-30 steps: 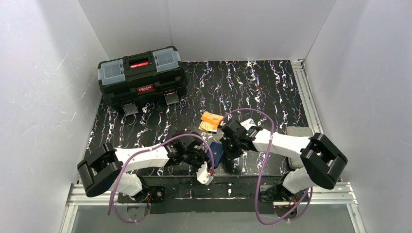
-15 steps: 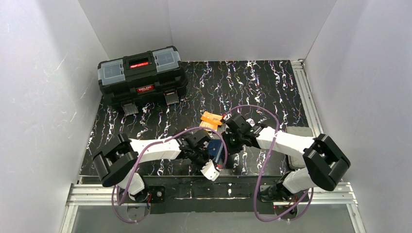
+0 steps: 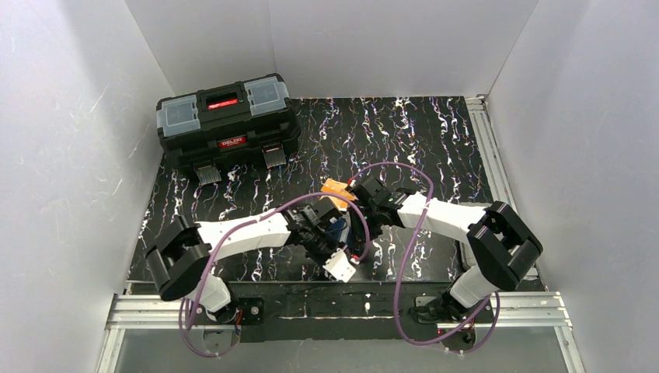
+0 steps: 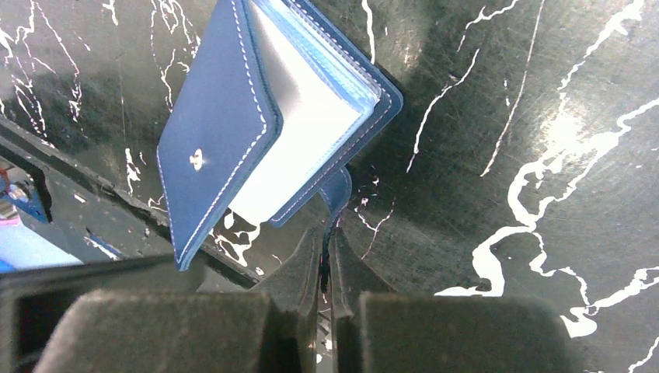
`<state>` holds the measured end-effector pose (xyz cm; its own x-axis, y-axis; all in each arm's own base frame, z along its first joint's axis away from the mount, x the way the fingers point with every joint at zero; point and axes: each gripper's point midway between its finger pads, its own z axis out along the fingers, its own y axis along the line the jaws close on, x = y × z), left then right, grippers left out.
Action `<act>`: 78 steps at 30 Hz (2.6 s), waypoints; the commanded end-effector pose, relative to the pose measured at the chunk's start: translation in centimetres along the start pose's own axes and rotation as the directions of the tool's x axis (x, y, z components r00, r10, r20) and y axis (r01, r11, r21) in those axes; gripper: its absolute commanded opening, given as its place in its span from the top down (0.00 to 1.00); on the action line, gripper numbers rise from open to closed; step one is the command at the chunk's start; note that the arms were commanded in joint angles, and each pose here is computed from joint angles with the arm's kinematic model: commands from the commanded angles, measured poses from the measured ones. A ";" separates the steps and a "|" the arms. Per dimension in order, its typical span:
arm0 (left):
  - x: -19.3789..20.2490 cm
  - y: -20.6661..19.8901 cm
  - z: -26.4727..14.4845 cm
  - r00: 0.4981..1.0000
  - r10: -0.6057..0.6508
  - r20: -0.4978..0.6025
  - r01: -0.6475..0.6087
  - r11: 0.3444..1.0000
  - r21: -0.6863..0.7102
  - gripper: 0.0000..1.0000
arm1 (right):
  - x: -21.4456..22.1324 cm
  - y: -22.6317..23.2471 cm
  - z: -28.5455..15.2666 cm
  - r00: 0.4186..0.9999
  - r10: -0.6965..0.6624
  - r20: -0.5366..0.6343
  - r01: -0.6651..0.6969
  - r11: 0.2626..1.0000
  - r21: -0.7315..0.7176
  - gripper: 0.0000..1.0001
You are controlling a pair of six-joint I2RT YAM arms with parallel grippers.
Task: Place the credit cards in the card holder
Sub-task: Close the card holder at the center of the board.
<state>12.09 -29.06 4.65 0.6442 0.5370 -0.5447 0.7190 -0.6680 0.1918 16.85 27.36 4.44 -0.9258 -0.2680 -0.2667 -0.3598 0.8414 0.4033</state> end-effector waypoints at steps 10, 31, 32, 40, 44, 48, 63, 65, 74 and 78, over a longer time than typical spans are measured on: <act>1.5 -5.4 -10.5 0.993 -0.103 -0.062 0.109 0.988 0.109 0.90 | -0.3 -0.6 -0.8 0.999 -0.041 0.020 0.040 0.999 0.029 0.93; 3.9 5.7 -3.5 0.992 -0.073 0.105 0.093 0.974 -0.205 0.85 | -0.7 -0.1 -1.1 0.998 -0.025 0.054 0.026 1.000 -0.011 0.83; 3.7 5.6 -3.2 0.991 -0.077 0.111 0.098 0.976 -0.193 0.85 | -0.7 -0.2 -1.0 0.999 -0.020 0.049 0.021 1.000 -0.016 0.82; 3.2 3.8 -0.8 0.990 -0.082 0.118 0.094 0.990 -0.101 0.83 | -0.7 -0.6 -0.8 0.999 0.018 0.043 -0.016 0.999 -0.030 0.63; 3.9 3.7 0.1 0.988 -0.120 0.100 0.128 0.989 -0.075 0.82 | -0.8 -0.7 -0.8 0.998 0.042 0.046 -0.040 0.998 -0.049 0.63; 4.7 3.9 0.6 0.984 -0.169 0.064 0.173 0.982 -0.078 0.82 | -0.6 -0.7 -0.8 0.998 0.056 0.041 -0.053 0.997 -0.059 0.63; 4.2 2.1 1.0 0.733 -0.679 -0.033 0.656 0.719 -0.229 0.90 | -2.6 -0.5 -0.5 0.998 0.052 0.040 -0.050 0.997 -0.059 0.51; 4.1 2.0 0.6 0.686 -0.728 -0.012 0.702 0.666 -0.252 0.92 | -2.8 -0.6 -0.3 0.997 0.063 0.035 -0.061 0.996 -0.066 0.53; 2.7 3.6 -1.3 0.647 -0.755 0.105 0.741 0.591 -0.318 0.85 | -4.1 -0.3 0.3 0.995 0.094 0.018 -0.092 0.993 -0.072 0.52; 2.0 5.5 -3.7 0.677 -0.723 0.134 0.722 0.618 -0.312 0.74 | -4.4 -0.2 0.9 0.995 0.096 -0.003 -0.096 0.993 -0.072 0.52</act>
<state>17.21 -29.45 4.03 -0.1290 0.8093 -0.5730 0.9901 0.1372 -0.0290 20.33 27.69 3.85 -0.9587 -0.1807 -0.2196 -0.2657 0.8446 0.4649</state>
